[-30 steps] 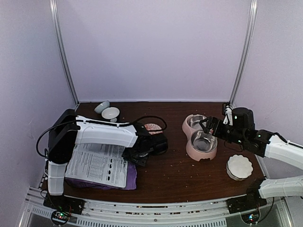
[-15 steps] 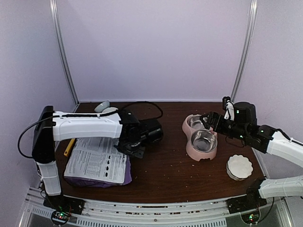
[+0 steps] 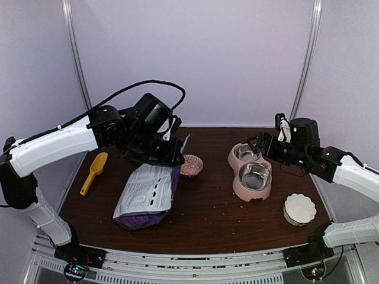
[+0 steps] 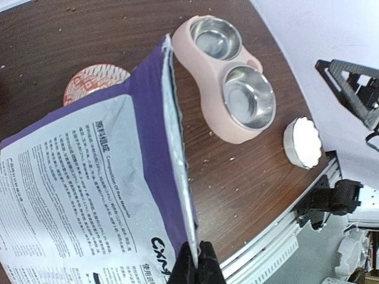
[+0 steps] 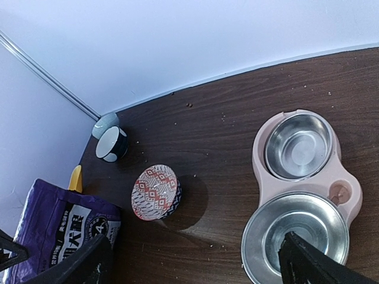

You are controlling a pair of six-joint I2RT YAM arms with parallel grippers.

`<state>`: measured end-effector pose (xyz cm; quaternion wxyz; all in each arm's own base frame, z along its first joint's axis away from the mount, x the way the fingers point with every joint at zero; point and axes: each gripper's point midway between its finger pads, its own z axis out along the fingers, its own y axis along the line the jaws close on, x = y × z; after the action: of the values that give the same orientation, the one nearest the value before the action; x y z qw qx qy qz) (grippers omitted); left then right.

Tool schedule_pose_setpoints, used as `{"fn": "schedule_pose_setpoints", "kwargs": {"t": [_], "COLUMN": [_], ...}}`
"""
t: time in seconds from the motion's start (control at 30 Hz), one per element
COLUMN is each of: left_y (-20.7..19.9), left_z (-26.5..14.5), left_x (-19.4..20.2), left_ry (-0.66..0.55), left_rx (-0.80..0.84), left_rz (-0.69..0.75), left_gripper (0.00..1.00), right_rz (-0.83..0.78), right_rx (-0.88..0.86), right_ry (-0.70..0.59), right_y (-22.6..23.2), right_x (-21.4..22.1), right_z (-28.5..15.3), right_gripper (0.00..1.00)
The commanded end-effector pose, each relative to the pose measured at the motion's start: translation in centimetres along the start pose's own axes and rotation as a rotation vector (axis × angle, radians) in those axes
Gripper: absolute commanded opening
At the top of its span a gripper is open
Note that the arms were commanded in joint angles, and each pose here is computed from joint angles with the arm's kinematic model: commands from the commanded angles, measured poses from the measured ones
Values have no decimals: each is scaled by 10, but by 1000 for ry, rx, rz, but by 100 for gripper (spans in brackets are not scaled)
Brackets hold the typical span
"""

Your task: Serve the pet food

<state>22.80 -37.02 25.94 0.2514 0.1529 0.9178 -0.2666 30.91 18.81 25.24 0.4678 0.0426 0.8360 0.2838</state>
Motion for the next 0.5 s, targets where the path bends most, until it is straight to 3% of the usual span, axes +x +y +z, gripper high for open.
{"fn": "schedule_pose_setpoints", "kwargs": {"t": [0.0,0.27,0.47], "left_y": [-75,-109,-98], "left_z": [-41,-71,-79], "left_x": [-62,-93,-107], "left_ry": [-231,-334,-390], "left_rx": [366,571,569], "left_rz": [30,-5,-47], "left_gripper": [0,0,0], "right_rz": [8,35,46], "right_rx": [-63,-175,-202], "right_ry": [18,46,58], "right_y": [28,72,88], "right_x": [-7,-7,-5], "right_z": [-4,-9,-10], "right_gripper": [100,100,100]}}
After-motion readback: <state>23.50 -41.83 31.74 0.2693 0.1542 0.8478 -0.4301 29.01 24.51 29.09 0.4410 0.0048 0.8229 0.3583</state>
